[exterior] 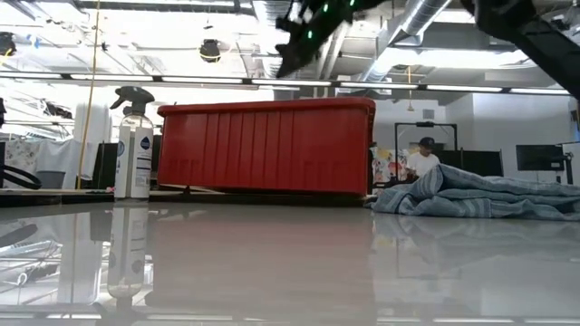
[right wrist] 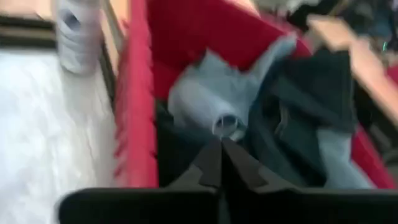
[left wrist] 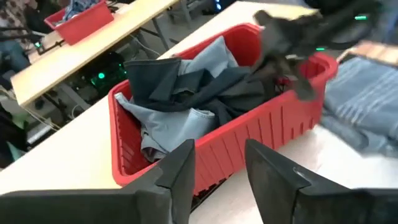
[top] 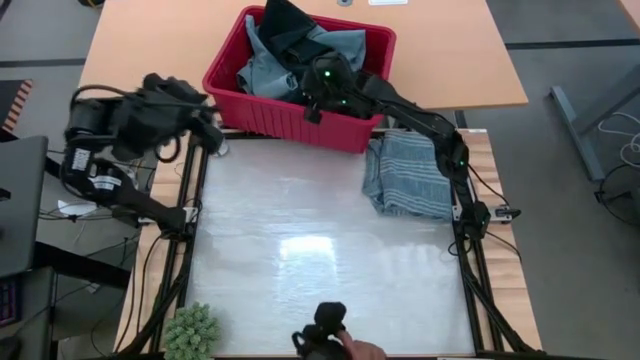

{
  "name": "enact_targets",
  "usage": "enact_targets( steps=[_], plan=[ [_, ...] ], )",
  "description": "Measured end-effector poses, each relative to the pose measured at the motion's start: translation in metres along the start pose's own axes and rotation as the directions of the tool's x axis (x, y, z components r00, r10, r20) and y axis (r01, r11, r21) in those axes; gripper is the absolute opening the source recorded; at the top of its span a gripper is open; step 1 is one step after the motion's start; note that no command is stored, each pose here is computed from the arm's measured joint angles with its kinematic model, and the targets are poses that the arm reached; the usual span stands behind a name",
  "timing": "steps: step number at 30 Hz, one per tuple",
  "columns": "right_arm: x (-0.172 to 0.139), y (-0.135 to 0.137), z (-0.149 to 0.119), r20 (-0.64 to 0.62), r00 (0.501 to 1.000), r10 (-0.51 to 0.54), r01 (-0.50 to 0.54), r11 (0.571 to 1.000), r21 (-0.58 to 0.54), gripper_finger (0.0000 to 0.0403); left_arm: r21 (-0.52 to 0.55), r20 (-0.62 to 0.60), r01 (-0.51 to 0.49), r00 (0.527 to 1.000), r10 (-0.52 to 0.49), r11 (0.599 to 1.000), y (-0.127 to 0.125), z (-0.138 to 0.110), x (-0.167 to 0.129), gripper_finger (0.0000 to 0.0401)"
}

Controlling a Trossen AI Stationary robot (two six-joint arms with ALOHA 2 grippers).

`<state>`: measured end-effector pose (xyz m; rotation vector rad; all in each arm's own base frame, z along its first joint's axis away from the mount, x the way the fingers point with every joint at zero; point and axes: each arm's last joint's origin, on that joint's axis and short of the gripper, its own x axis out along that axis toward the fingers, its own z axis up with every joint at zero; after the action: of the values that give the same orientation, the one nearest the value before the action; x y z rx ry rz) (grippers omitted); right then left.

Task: Fold Laundry from Bin
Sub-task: Fold the black pants

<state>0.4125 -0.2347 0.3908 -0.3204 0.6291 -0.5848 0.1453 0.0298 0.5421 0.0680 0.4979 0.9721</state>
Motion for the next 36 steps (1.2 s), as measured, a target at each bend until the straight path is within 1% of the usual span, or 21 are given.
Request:
enact_targets(
  steps=[1, 3, 6, 9, 11, 15, 18, 23, 28, 30, 33, 34, 36],
  plan=[
    [0.008, 0.000, -0.006, -0.026, 1.000, 0.001, -0.001, 1.000, 0.006, 0.0019, 0.019, -0.009, -0.005, 1.000, 0.005, 1.000, -0.003, 0.000, 0.003, 0.0122],
    [0.022, 0.003, -0.016, -0.082, 0.997, 0.001, 0.001, 1.000, 0.017, 0.0022, 0.049, -0.023, -0.008, 1.000, 0.009, 0.999, -0.009, 0.001, 0.007, 0.0114],
    [0.033, 0.012, -0.030, -0.187, 0.982, 0.039, -0.042, 0.999, -0.008, 0.0018, 0.072, -0.036, -0.012, 0.999, 0.015, 0.997, -0.017, 0.002, 0.013, 0.0107],
    [0.031, 0.020, -0.040, -0.293, 0.952, 0.086, -0.109, 0.992, -0.064, 0.0016, 0.075, -0.042, -0.013, 0.999, 0.016, 0.997, -0.020, 0.003, 0.015, 0.0105],
    [0.031, 0.025, -0.044, -0.337, 0.937, 0.095, -0.134, 0.987, -0.093, 0.0016, 0.069, -0.042, -0.014, 0.999, 0.017, 0.998, -0.020, 0.003, 0.015, 0.0104],
    [0.026, 0.025, -0.052, -0.426, 0.897, 0.117, -0.176, 0.979, -0.102, 0.0016, 0.059, -0.041, -0.010, 0.999, 0.012, 0.998, -0.019, 0.002, 0.014, 0.0104],
    [0.020, 0.021, -0.056, -0.464, 0.876, 0.127, -0.192, 0.977, -0.095, 0.0016, 0.047, -0.037, -0.009, 0.999, 0.011, 0.999, -0.016, 0.002, 0.012, 0.0104],
    [0.008, 0.017, -0.067, -0.570, 0.805, 0.164, -0.250, 0.965, -0.076, 0.0016, 0.042, -0.034, -0.008, 0.999, 0.009, 0.999, -0.015, 0.002, 0.011, 0.0104],
    [-0.004, 0.010, -0.080, -0.677, 0.709, 0.199, -0.298, 0.954, -0.031, 0.0016, 0.056, -0.037, -0.008, 0.999, 0.010, 0.998, -0.015, 0.001, 0.011, 0.0104],
    [-0.009, 0.006, -0.082, -0.695, 0.690, 0.202, -0.298, 0.954, -0.019, 0.0016, 0.067, -0.037, -0.008, 0.999, 0.010, 0.998, -0.015, 0.001, 0.011, 0.0104],
    [-0.021, 0.003, -0.084, -0.732, 0.647, 0.212, -0.318, 0.948, -0.007, 0.0016, 0.070, -0.040, -0.014, 0.999, 0.016, 0.997, -0.014, 0.002, 0.012, 0.0104],
    [-0.026, 0.001, -0.083, -0.738, 0.641, 0.210, -0.318, 0.948, -0.006, 0.0016, 0.068, -0.043, -0.014, 0.999, 0.017, 0.998, -0.013, 0.002, 0.013, 0.0104],
    [-0.035, -0.004, -0.080, -0.726, 0.657, 0.203, -0.300, 0.954, -0.004, 0.0016, 0.061, -0.058, 0.007, 0.998, -0.004, 0.998, -0.012, 0.001, 0.015, 0.0104]
  ],
)
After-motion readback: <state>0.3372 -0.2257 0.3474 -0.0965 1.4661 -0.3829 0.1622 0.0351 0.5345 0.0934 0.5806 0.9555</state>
